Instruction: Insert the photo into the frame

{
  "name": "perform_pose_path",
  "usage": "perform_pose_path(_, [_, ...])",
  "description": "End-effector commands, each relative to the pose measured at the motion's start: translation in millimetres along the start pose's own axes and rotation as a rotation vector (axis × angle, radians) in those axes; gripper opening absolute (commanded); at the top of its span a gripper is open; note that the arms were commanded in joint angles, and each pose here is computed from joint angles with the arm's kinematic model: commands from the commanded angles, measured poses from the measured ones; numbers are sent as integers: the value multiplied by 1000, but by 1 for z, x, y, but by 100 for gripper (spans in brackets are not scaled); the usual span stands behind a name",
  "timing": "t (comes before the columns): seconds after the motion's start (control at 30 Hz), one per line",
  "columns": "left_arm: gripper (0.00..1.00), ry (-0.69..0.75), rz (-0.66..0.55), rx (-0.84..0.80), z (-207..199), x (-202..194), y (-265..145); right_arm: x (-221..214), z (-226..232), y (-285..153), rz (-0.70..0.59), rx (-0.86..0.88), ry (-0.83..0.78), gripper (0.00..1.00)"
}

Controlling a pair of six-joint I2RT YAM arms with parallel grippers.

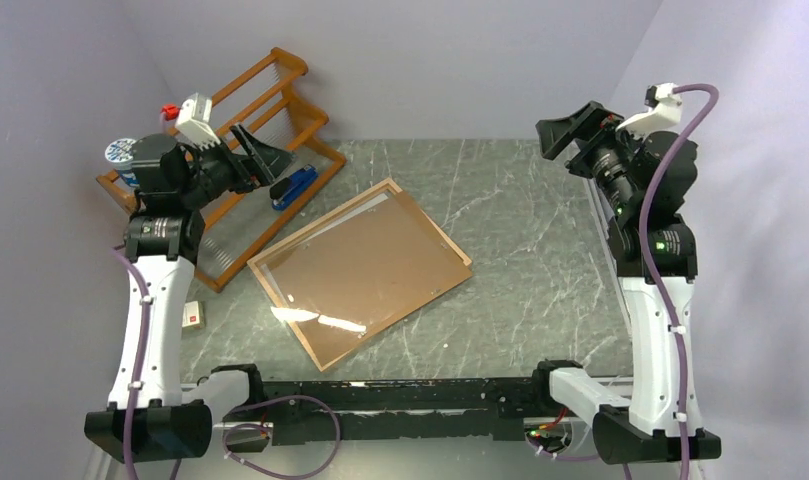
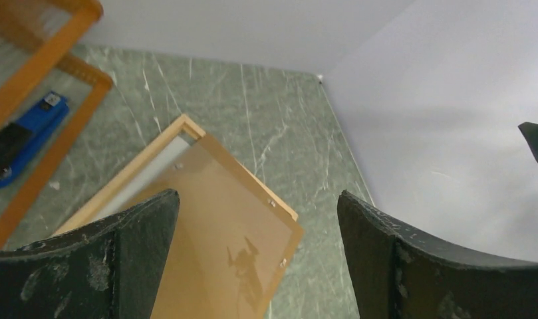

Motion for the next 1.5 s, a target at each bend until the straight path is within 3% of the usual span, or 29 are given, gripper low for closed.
perform_pose_path(0.0, [94, 22, 22, -79, -8, -5, 5, -20, -10, 11, 73, -16, 39, 95])
perform_pose_path(0.1, [94, 45, 123, -43, -2, -31, 23, -64, -33, 31, 190, -36, 103, 94])
perform_pose_path(0.23, [94, 50, 296, -9, 4, -73, 53, -132, -71, 50, 378, -139, 240, 87])
perform_pose_path(0.43, [94, 19, 476, -32, 5, -137, 93, -219, -118, 45, 557, -329, 435, 86])
perform_pose_path(0.6, [94, 49, 587, -55, -10, -186, 113, -273, -136, 38, 739, -372, 517, 75])
perform_pose_path(0.83, [94, 130, 703, -111, -32, -245, 131, -314, -149, 31, 871, -365, 585, 84])
perform_pose_path(1.1, [90, 277, 792, -99, -48, -286, 143, -348, -147, 34, 991, -264, 617, 84])
perform_pose_path(1.27, [87, 341, 851, -86, -56, -312, 146, -360, -143, 39, 1006, -175, 647, 78])
perform_pose_path(1.47, [87, 361, 862, -72, -64, -325, 142, -342, -131, 46, 948, -83, 622, 67])
Point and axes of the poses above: each gripper's point midway between its finger pads, its own y axis out along the fingers, its own z axis along the line the jaws close on, x = y × z, the point moved 7 cm from there along -y, back along the fingers, and after that the axes turned 6 degrees about y, right-handed, at the moved point
